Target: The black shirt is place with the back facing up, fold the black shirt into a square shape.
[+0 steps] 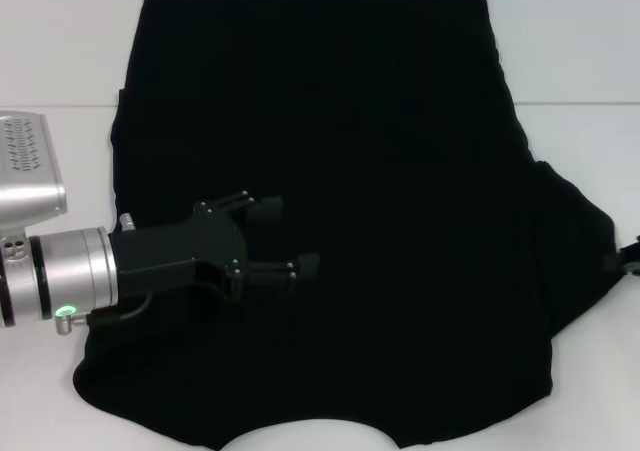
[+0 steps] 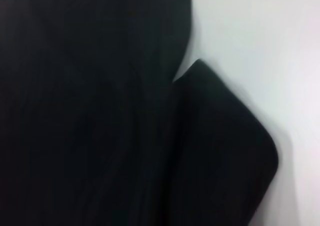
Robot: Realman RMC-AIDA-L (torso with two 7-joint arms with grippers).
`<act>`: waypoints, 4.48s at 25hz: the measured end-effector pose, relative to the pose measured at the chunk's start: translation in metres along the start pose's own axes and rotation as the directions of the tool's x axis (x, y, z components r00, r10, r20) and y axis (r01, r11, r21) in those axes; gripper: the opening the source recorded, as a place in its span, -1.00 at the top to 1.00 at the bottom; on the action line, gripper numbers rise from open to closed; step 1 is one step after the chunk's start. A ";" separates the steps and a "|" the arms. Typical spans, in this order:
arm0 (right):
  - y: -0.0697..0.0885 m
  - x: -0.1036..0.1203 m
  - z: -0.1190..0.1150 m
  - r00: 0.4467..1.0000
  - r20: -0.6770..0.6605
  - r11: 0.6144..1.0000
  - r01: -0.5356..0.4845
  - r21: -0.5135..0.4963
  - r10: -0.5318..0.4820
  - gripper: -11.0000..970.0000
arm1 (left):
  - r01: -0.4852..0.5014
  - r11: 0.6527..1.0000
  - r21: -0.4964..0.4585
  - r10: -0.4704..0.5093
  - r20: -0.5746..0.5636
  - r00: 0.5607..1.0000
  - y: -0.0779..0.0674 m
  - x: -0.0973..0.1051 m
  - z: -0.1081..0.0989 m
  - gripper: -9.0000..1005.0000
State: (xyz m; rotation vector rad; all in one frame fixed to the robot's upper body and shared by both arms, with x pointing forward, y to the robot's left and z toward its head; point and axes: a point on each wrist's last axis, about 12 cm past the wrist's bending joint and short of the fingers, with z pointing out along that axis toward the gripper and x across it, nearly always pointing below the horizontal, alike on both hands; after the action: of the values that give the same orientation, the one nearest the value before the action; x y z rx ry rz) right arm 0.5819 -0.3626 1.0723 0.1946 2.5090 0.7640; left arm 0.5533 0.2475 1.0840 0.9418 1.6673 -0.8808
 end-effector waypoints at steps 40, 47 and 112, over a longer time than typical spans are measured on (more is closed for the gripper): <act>-0.035 0.016 -0.027 0.982 0.172 0.996 -0.081 -0.030 0.084 0.95 | 0.033 0.999 0.017 -0.033 0.006 0.999 -0.002 -0.002 0.003 -0.88; -0.037 0.021 -0.030 0.980 0.176 0.996 -0.088 -0.031 0.092 0.95 | 0.030 0.999 0.018 -0.031 0.006 1.000 -0.001 -0.004 0.003 -0.88; 0.088 -0.001 0.021 0.947 0.239 0.834 0.304 -0.460 -0.214 -0.87 | 0.290 0.940 -0.182 -0.311 -0.098 0.945 0.000 0.011 -0.103 -0.88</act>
State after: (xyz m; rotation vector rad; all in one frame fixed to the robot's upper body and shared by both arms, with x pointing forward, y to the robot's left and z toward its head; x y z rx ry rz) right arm 0.5924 -0.2796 1.1067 -0.2461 2.0325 1.1792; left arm 0.5100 0.3406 1.0986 0.6483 1.9971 -0.8801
